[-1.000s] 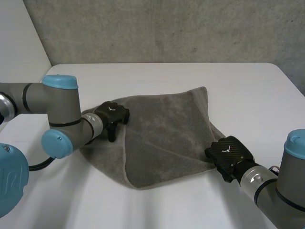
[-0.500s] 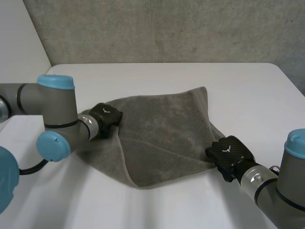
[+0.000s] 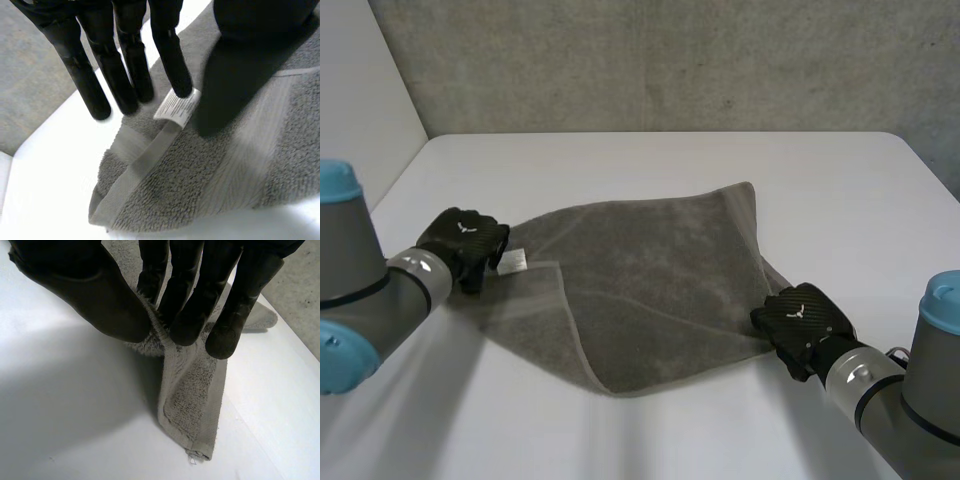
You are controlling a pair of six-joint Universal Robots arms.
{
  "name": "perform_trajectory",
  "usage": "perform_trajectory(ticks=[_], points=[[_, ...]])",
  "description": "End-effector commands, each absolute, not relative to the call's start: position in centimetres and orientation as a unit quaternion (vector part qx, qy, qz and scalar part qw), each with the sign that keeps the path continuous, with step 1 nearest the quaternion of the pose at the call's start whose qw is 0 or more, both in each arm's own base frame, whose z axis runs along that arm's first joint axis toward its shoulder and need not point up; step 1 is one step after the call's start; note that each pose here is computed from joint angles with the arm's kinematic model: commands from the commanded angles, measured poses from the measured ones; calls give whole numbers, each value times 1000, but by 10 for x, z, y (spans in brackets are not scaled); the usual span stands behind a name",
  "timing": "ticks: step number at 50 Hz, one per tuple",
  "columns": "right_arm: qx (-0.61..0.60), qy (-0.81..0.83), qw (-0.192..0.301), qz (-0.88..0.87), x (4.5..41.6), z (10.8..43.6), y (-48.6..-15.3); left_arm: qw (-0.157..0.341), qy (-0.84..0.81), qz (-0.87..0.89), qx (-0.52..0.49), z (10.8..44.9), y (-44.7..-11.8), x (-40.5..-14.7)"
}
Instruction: Fold the laundry
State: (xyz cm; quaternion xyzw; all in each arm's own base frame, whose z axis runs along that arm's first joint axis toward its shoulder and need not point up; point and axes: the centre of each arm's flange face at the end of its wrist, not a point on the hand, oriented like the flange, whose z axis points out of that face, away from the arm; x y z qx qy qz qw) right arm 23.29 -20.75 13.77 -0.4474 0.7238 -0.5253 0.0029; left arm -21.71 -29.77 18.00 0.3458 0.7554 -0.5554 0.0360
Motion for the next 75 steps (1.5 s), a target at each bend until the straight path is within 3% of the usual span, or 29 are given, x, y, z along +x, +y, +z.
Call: perform_trajectory(ticks=[1, 9, 15, 29, 54, 75], points=[[-449, 723, 4, -525, 233, 138, -207, 37, 730, -595, 334, 176, -313, -217], [-447, 724, 3, -525, 233, 138, -208, -5, 720, -602, 346, 165, -325, -252], [-446, 724, 1, -526, 232, 138, -209, -11, 734, -576, 360, 146, -334, -261], [-461, 719, -8, -520, 231, 133, -210, -44, 752, -532, 388, 127, -337, -269], [-464, 717, -11, -520, 231, 133, -209, -42, 758, -523, 387, 117, -337, -268], [-464, 717, -12, -520, 231, 133, -209, -6, 746, -544, 385, 153, -322, -261]])
